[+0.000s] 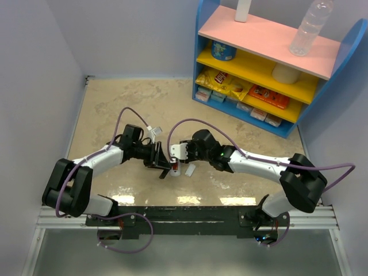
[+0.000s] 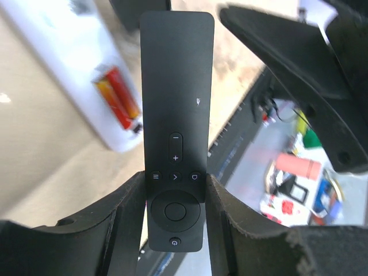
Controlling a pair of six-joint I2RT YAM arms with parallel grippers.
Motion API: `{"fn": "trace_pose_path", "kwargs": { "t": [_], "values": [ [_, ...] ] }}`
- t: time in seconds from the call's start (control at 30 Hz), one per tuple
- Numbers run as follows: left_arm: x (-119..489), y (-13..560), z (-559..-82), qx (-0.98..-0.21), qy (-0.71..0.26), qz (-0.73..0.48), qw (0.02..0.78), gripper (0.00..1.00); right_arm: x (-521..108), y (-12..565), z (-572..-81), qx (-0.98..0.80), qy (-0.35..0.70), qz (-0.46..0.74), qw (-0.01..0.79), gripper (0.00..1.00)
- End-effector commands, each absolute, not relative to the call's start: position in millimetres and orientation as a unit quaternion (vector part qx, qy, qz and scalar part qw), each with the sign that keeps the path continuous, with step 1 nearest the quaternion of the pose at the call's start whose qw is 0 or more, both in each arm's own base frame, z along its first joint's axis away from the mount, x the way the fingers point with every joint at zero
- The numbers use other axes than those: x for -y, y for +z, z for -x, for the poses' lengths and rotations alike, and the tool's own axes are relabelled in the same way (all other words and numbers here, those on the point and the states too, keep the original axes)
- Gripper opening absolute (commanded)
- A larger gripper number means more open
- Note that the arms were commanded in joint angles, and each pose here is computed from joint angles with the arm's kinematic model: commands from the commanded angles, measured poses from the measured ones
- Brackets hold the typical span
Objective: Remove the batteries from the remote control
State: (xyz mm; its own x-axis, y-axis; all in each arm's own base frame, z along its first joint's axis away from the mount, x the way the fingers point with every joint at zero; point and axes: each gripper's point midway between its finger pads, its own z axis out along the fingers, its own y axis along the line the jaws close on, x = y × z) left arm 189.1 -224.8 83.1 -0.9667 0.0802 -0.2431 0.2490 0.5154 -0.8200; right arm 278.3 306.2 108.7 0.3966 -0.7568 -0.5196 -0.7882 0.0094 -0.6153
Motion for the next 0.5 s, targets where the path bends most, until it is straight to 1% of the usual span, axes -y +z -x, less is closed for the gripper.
{"fn": "trace_pose_path", "kwargs": {
  "t": [0.0,0.13,0.23,0.33,0.37,0.47],
  "values": [
    [214.6,87.4,-216.3,-0.88,-0.449,-0.085,0.132,0.0,-305.0,129.5,-285.9,-0.588,0.029,0.647,0.485,0.41],
    [207.1,85.4,-224.6,-0.886,-0.437,-0.069,0.141,0.0,-299.7,129.3,-293.2,-0.621,0.025,0.61,0.491,0.4],
    [200.6,84.0,-231.0,-0.891,-0.424,-0.057,0.15,0.0,-302.1,131.0,-294.1,-0.648,0.046,0.581,0.491,0.4],
    [199.5,94.4,-235.5,-0.884,-0.431,-0.057,0.171,0.0,-312.9,143.9,-295.3,-0.679,0.098,0.523,0.506,0.4],
    [199.4,97.2,-236.4,-0.882,-0.433,-0.058,0.177,0.0,-315.3,147.3,-295.9,-0.704,0.126,0.485,0.503,0.4],
    [200.6,108.6,-237.0,-0.874,-0.44,-0.069,0.196,0.0,-342.2,160.9,-279.5,-0.719,0.224,0.457,0.472,0.39]
  ]
}}
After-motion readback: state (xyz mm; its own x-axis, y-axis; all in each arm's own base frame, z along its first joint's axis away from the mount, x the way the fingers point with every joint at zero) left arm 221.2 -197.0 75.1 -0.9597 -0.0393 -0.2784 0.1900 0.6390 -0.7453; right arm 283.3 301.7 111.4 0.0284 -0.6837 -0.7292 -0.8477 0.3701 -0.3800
